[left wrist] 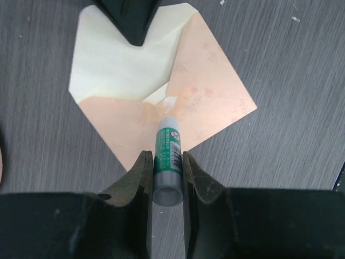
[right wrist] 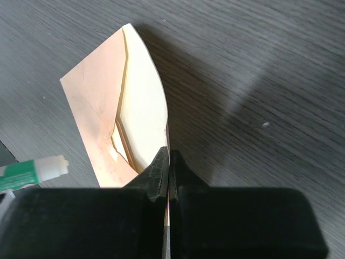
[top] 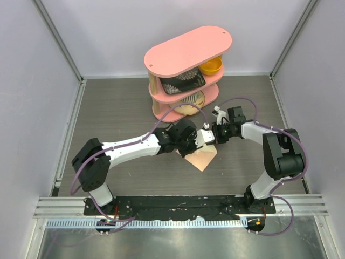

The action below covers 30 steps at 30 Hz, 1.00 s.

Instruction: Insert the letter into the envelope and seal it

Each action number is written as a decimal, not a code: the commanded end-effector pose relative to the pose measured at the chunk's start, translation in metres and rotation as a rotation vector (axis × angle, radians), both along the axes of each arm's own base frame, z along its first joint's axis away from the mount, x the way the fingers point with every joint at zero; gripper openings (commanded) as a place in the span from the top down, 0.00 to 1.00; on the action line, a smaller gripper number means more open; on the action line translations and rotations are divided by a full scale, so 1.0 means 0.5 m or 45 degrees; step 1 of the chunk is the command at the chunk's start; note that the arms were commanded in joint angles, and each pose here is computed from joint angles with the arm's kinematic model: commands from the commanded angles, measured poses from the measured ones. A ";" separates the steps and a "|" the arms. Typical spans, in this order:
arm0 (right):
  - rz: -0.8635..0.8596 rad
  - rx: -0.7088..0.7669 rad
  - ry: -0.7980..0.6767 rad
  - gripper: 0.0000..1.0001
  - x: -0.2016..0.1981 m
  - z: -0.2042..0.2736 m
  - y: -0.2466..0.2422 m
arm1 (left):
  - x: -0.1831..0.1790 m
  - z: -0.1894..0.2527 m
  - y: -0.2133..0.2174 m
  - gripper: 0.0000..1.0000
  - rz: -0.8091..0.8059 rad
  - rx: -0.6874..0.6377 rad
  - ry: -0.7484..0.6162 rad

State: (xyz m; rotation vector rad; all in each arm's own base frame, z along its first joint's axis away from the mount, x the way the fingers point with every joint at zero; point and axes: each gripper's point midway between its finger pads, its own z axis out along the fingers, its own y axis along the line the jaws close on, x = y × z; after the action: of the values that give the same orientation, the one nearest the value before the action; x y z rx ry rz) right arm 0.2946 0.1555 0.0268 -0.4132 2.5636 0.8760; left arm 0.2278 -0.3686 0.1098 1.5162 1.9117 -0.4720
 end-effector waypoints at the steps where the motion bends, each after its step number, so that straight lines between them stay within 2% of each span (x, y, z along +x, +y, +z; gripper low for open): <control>1: -0.029 0.087 -0.128 0.99 0.020 0.055 0.021 | 0.012 0.009 -0.015 1.00 -0.010 0.022 -0.054; 20: 0.008 0.053 -0.146 0.99 0.008 0.052 0.034 | 0.048 -0.062 -0.011 1.00 0.036 0.156 -0.077; 30: 0.018 0.045 -0.118 0.99 0.006 0.044 0.046 | 0.044 -0.082 -0.018 1.00 0.018 0.187 -0.039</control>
State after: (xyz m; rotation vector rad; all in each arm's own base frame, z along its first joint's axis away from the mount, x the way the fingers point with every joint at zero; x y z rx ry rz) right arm 0.2872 0.1737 0.0406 -0.4381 2.4987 0.8914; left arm 0.2423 -0.3676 0.0632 1.5913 1.9854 -0.3059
